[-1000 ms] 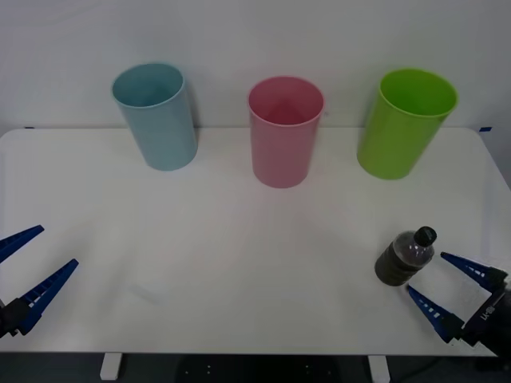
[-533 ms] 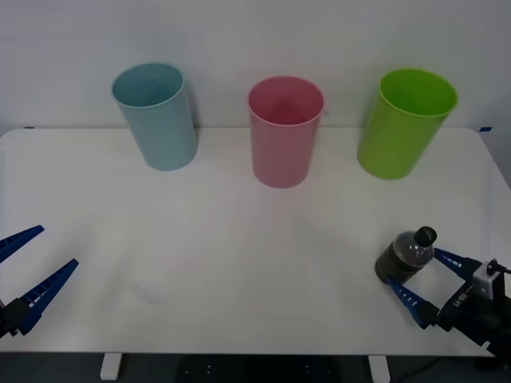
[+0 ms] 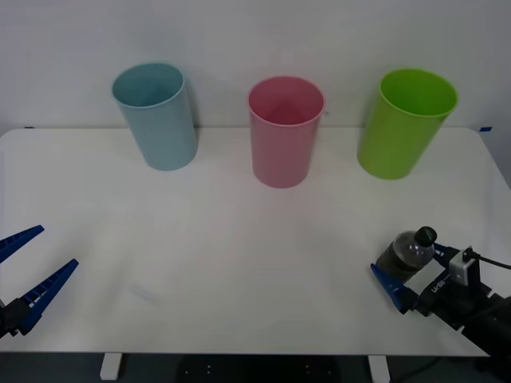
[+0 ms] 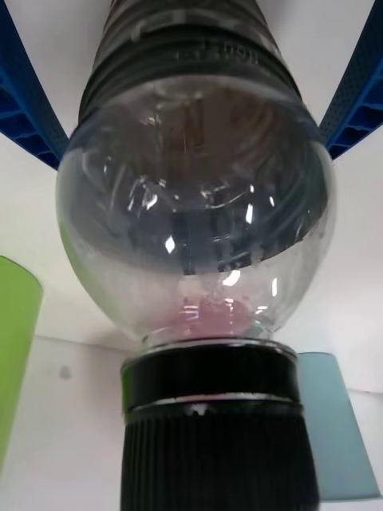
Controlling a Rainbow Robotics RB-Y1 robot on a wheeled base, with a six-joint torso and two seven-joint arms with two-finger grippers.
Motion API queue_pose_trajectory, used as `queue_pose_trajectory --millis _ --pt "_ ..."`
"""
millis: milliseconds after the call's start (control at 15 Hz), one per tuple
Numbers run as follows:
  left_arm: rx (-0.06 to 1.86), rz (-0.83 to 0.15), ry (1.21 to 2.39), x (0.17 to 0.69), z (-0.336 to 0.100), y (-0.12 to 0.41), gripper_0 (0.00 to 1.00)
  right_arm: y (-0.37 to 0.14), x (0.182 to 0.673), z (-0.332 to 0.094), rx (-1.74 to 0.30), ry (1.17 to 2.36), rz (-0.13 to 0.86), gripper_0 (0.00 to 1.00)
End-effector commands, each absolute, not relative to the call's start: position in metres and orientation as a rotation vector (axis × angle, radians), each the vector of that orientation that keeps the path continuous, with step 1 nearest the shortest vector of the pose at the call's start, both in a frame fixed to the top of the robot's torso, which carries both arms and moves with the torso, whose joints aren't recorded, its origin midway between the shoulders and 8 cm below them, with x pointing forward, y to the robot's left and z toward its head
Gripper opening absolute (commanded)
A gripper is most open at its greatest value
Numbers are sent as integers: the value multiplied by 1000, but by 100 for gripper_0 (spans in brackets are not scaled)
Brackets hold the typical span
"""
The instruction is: Grasp the object on the table and drop it into the matching bin: aluminum can to the light blue bin, PET bottle to the pink bin.
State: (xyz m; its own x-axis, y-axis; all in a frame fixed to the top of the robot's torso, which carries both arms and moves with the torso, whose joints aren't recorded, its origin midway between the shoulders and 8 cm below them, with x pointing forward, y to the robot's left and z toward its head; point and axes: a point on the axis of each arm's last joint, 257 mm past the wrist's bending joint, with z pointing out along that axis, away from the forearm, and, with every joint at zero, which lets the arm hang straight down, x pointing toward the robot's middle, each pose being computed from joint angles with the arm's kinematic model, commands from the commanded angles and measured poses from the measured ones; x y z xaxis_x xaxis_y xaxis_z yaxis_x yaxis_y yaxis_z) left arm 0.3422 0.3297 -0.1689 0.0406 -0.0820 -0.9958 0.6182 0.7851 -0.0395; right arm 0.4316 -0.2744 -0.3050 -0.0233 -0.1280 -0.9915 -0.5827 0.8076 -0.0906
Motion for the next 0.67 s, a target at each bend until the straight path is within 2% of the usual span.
queue_pose_trajectory --millis 67,133,200,267,333,667 --pt "465 -567 1441 342 -169 330 100 -273 435 -305 -576 1575 389 100" --pt "465 -567 1441 342 -169 330 100 -274 435 -305 -575 1576 385 100" --pt "465 -567 1441 342 -169 330 100 -273 435 -305 -576 1575 384 74" --pt "465 -567 1441 342 -169 330 100 -273 435 -305 -572 1574 389 3" --pt "465 -567 1441 342 -169 330 100 -273 436 -305 -567 1572 387 0" --pt "465 -567 1441 342 -169 330 100 -271 437 -301 -567 1561 389 0"
